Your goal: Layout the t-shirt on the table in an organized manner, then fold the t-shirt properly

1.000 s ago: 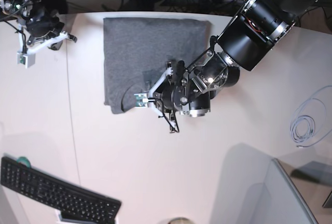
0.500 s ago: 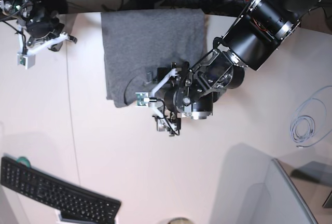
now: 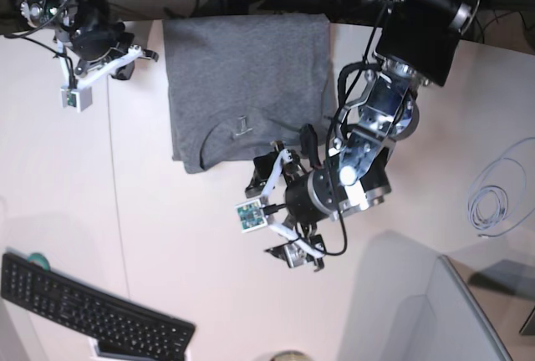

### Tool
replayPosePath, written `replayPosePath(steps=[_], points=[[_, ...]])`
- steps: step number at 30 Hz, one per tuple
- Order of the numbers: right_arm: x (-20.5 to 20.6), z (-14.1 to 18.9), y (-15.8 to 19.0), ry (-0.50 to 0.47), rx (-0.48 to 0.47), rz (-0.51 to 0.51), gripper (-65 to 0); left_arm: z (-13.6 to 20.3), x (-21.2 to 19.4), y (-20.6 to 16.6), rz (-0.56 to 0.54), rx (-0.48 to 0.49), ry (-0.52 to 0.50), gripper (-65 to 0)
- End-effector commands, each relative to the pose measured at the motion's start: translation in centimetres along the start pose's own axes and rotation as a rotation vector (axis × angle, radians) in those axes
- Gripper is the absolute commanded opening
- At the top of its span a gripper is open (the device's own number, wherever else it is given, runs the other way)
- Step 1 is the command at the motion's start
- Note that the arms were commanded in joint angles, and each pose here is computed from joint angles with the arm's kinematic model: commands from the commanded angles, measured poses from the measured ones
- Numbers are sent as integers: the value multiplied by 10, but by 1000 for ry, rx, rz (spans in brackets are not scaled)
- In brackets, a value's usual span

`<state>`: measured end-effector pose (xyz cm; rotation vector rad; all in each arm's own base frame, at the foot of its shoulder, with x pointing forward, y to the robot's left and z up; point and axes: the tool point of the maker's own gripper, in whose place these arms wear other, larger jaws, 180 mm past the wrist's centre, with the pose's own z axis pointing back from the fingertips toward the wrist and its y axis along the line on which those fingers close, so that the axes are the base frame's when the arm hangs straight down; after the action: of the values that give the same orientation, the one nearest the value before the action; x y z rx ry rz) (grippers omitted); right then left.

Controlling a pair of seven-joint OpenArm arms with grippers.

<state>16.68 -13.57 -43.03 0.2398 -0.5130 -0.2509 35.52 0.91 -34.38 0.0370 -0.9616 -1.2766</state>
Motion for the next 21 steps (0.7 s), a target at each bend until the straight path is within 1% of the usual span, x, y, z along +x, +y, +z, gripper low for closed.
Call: replayPosePath(steps=[1, 2, 3, 5, 9, 12, 14, 17, 21], points=[[12, 5, 10, -45, 28, 16, -650, 13, -7, 5, 17, 37, -1, -263], [12, 5, 13, -45, 36, 22, -650, 20, -13, 0, 41, 41, 3, -342], [12, 6, 16, -45, 42, 27, -650, 28, -18, -5, 75, 46, 2, -434], [14, 7, 18, -52, 47, 31, -650, 44, -28, -16, 172, 46, -19, -650], [15, 11, 15, -58, 40, 44, -650, 81, -75, -20, 404, 85, -5, -650], [19, 18, -5, -84, 3, 108, -650, 115, -118, -29, 576, 113, 23, -650], [13, 28, -21, -78, -31, 151, -650, 136, -138, -43, 657, 101, 42, -650], [-12, 45, -45, -22, -73, 213, -650, 162, -162, -82, 742, 38, 109, -650], [-60, 66, -64, 67, -103, 221, -650, 185, -191, -151, 810, -70, 248, -650]])
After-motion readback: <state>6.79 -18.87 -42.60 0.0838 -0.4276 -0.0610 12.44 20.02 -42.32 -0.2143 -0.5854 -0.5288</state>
